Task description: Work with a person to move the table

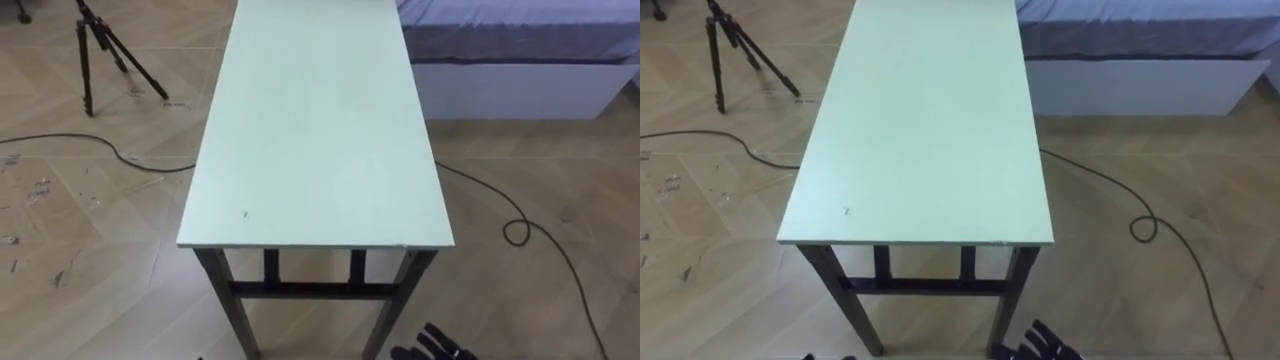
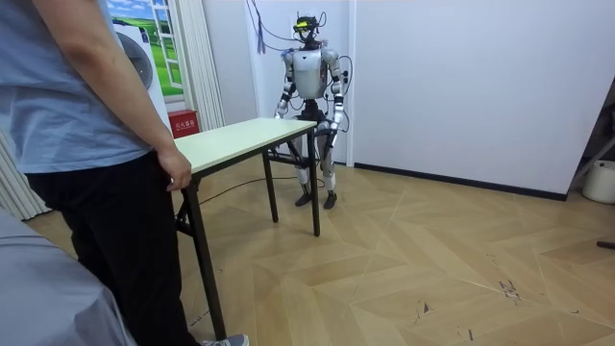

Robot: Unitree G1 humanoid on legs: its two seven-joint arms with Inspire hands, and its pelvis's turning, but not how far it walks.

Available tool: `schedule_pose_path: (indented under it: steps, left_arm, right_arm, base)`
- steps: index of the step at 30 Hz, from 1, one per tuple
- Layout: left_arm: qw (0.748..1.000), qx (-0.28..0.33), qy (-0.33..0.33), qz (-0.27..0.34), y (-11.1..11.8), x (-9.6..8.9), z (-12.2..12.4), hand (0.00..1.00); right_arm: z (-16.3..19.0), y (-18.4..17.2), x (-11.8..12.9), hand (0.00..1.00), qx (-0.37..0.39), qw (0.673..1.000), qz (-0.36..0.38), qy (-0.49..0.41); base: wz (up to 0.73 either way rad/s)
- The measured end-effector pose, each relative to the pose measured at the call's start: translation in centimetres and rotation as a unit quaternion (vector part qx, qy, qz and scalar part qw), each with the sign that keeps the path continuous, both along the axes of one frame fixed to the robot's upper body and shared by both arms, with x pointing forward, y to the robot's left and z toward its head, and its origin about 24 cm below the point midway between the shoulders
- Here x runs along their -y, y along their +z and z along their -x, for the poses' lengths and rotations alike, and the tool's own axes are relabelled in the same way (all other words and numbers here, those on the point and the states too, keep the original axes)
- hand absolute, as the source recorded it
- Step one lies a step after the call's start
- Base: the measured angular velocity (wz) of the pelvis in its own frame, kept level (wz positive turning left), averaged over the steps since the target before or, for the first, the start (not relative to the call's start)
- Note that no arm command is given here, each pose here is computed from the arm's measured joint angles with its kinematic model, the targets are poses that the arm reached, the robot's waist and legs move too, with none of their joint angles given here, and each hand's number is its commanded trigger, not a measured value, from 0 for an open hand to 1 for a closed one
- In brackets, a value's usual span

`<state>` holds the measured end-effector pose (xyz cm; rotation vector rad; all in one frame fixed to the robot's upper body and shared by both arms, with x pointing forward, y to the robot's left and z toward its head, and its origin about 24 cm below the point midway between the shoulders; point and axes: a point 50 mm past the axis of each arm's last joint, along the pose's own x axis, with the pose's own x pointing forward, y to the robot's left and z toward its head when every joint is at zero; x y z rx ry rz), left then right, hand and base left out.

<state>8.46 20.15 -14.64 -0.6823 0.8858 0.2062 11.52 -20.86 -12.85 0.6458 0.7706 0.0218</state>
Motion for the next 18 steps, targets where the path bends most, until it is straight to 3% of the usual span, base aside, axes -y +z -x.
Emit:
schedule_pose_path:
  steps: [7,12,18]
  left_arm:
    - [0.995,0.079,-0.022,0.063,1.9,2.2,-2.3,0.0]
    - [0.986,0.132,-0.033,0.091,3.4,3.3,-4.2,0.0]
    - [0.984,0.138,-0.031,0.112,3.7,3.9,-4.8,0.0]
  right_arm:
    - [-1.9,2.2,-2.3,0.0,0.076,0.994,-0.074,0.016]
    - [-2.2,2.5,-2.9,0.0,0.088,0.992,-0.092,0.02]
    - [-2.3,2.4,-3.4,0.0,0.079,0.992,-0.094,0.018]
  base:
    - [0.01]
    - [0.0]
    - [-0.03]
